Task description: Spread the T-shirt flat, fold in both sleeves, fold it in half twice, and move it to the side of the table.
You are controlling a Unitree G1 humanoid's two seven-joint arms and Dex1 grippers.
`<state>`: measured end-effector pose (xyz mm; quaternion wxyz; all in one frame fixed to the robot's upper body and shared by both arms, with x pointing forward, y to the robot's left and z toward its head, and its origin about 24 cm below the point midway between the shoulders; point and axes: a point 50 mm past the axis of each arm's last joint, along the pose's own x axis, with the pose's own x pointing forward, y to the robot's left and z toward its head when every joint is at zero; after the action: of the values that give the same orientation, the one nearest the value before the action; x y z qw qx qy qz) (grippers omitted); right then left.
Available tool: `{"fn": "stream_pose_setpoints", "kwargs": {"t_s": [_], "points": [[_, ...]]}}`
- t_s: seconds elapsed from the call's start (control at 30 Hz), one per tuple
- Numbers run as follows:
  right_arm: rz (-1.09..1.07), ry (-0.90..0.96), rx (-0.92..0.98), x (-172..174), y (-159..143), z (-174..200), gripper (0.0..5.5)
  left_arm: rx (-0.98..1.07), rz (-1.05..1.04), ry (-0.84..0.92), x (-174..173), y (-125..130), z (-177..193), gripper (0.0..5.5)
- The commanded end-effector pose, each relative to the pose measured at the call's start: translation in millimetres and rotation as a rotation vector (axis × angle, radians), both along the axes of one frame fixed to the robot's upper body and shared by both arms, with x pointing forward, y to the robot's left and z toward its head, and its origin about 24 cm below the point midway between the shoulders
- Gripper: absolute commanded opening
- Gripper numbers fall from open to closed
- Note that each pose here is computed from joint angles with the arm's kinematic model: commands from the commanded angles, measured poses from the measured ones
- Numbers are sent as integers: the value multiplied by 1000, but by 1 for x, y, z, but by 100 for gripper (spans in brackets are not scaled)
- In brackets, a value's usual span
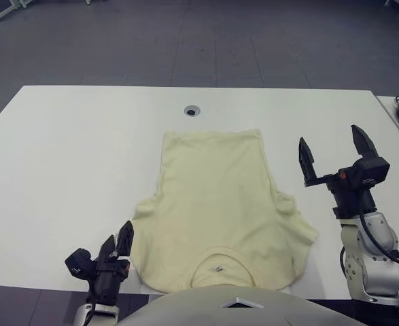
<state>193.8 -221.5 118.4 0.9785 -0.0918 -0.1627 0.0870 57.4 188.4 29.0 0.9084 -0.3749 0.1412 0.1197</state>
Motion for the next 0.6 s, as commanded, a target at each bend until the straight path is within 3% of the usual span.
{"fn": "stream_pose_setpoints", "kwargs": {"t_s": [0.03,0.6], "points": [[18,1,-5,5,3,2,540,-46,-15,129,-14,-7,-17,317],[15,-10,-8,8,0,3,540,2,39,155,-14,-3,-24,9]]}}
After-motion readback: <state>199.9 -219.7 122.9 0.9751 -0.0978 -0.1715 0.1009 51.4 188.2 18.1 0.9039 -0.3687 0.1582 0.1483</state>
